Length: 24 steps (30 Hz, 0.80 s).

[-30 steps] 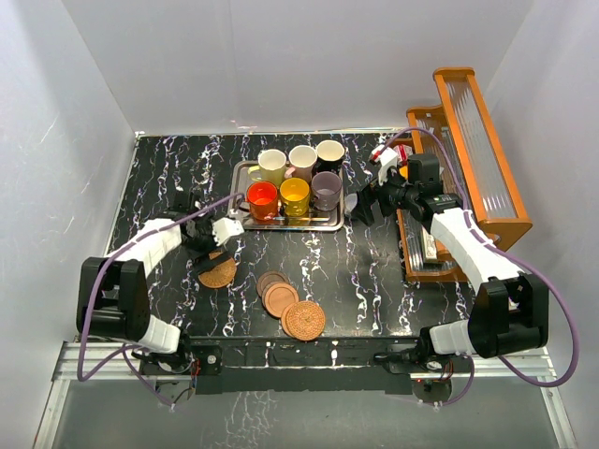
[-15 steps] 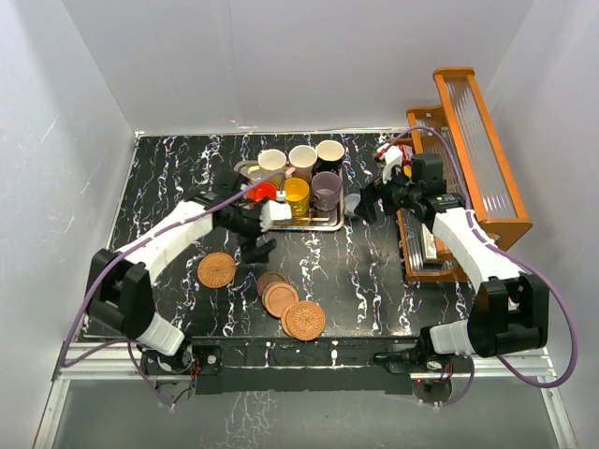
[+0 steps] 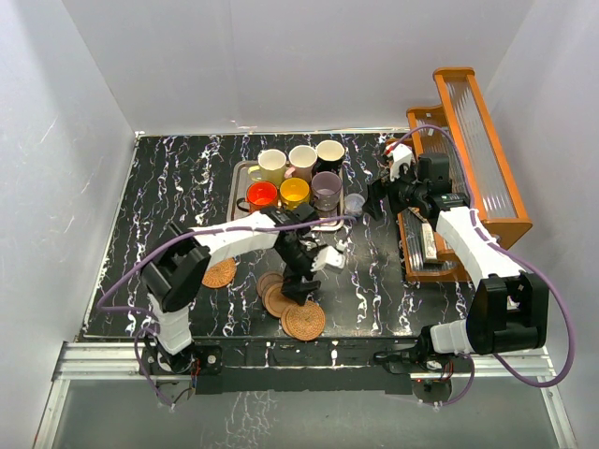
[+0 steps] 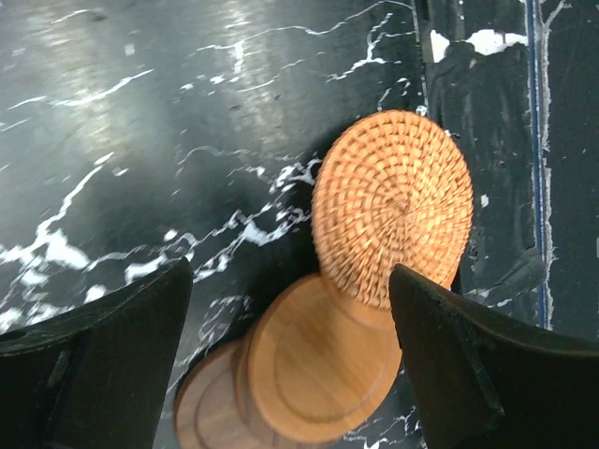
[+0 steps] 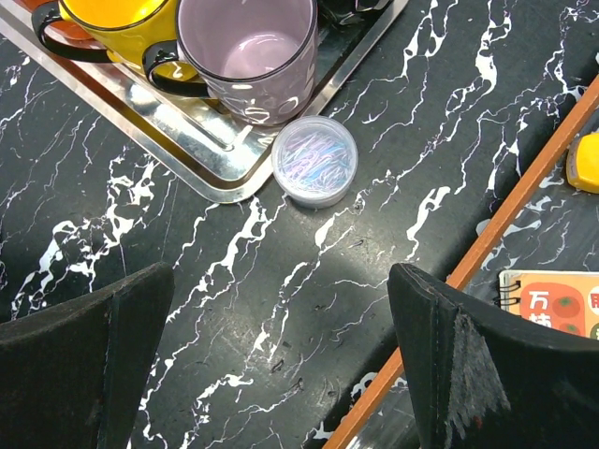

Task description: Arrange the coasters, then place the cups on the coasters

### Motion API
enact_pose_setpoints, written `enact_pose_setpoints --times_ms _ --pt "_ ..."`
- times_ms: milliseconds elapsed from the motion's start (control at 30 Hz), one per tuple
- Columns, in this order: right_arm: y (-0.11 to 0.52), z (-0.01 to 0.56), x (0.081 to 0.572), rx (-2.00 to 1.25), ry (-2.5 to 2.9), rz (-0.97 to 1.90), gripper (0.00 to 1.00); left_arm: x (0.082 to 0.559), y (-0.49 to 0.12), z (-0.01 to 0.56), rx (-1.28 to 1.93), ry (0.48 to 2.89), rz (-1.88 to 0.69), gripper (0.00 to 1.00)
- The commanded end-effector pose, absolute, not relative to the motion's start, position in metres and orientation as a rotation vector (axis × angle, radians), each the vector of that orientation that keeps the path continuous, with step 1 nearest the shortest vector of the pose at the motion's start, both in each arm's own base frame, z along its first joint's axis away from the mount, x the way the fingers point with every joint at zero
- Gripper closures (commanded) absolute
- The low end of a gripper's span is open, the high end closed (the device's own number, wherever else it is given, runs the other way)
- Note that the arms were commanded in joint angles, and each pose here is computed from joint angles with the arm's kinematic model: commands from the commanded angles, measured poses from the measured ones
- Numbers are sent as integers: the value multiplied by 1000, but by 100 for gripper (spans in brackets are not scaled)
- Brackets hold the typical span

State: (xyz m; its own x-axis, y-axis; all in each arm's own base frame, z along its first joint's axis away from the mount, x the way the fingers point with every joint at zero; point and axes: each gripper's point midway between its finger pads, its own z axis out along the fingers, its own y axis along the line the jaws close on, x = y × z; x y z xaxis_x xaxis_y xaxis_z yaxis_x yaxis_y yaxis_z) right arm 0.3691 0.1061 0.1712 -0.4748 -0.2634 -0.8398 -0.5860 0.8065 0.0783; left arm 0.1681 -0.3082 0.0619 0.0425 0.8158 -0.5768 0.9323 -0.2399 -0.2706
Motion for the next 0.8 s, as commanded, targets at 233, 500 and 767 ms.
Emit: enact_pose_setpoints --times_ms 233,500,767 --pt "101 178 381 -618 2028 410 2 127 -325 45 2313 1792 -1096 34" --pt "101 180 381 -622 2023 407 2 124 -325 36 2344 1830 -1111 55" --pt "100 179 382 -623 2026 395 2 127 -327 33 2345 1884 -1113 83"
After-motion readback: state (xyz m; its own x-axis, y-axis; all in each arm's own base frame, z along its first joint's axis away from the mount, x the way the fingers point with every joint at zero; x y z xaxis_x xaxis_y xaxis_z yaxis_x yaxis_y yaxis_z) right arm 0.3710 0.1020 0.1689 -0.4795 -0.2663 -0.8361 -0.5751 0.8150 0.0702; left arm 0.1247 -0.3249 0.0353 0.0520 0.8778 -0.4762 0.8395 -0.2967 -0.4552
